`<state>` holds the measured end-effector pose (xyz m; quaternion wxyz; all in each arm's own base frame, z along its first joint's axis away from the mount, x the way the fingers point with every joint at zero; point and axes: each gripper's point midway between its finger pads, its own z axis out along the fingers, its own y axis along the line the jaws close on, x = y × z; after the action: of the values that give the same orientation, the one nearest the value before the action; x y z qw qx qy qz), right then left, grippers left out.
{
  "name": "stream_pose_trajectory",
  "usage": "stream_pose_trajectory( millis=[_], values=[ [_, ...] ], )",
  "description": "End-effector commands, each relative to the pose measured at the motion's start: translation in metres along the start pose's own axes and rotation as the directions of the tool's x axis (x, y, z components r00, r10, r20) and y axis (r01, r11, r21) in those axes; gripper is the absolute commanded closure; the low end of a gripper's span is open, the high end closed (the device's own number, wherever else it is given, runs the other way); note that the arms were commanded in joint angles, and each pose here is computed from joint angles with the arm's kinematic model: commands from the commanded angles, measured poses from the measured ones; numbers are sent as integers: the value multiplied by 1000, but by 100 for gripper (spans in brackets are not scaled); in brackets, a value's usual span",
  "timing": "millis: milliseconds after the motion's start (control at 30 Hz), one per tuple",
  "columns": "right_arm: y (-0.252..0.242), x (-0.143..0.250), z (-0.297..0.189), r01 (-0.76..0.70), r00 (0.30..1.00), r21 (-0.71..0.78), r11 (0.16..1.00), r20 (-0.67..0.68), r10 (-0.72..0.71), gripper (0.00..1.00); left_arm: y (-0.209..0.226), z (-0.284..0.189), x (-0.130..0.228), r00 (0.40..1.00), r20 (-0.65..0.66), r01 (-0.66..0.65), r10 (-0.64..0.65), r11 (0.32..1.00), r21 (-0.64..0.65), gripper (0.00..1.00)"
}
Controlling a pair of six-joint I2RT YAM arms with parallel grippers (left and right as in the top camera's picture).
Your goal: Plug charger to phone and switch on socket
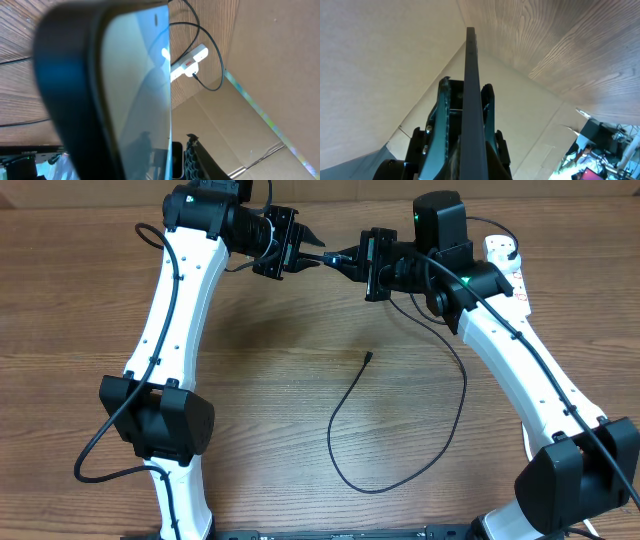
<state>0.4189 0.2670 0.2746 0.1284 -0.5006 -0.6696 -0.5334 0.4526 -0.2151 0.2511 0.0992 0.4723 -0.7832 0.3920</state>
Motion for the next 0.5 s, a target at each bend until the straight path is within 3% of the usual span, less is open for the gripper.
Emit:
stream_pose_trajectory(
  millis=[0, 233, 333, 400, 467],
  values=[
    [1, 21, 0, 27, 998, 10, 1000, -61, -27, 96, -2, 1, -5, 1000, 3, -1, 0, 1000, 6, 80],
    [3, 23, 0, 37, 997, 1, 999, -65, -37, 96, -2, 1, -4, 1000, 2, -1, 1, 1000, 7, 96],
    [3, 23, 0, 37, 997, 1, 999, -65, -37, 95, -2, 1, -5, 1000, 3, -1, 1, 1000, 7, 96],
    [3, 23, 0, 38, 997, 1, 999, -65, -38, 89, -2, 1, -5, 1000, 3, -1, 1, 1000, 7, 96],
    [3, 23, 0, 38, 997, 1, 999, -65, -38, 77, -2, 1, -5, 1000, 3, -1, 1, 1000, 7, 96]
  ],
)
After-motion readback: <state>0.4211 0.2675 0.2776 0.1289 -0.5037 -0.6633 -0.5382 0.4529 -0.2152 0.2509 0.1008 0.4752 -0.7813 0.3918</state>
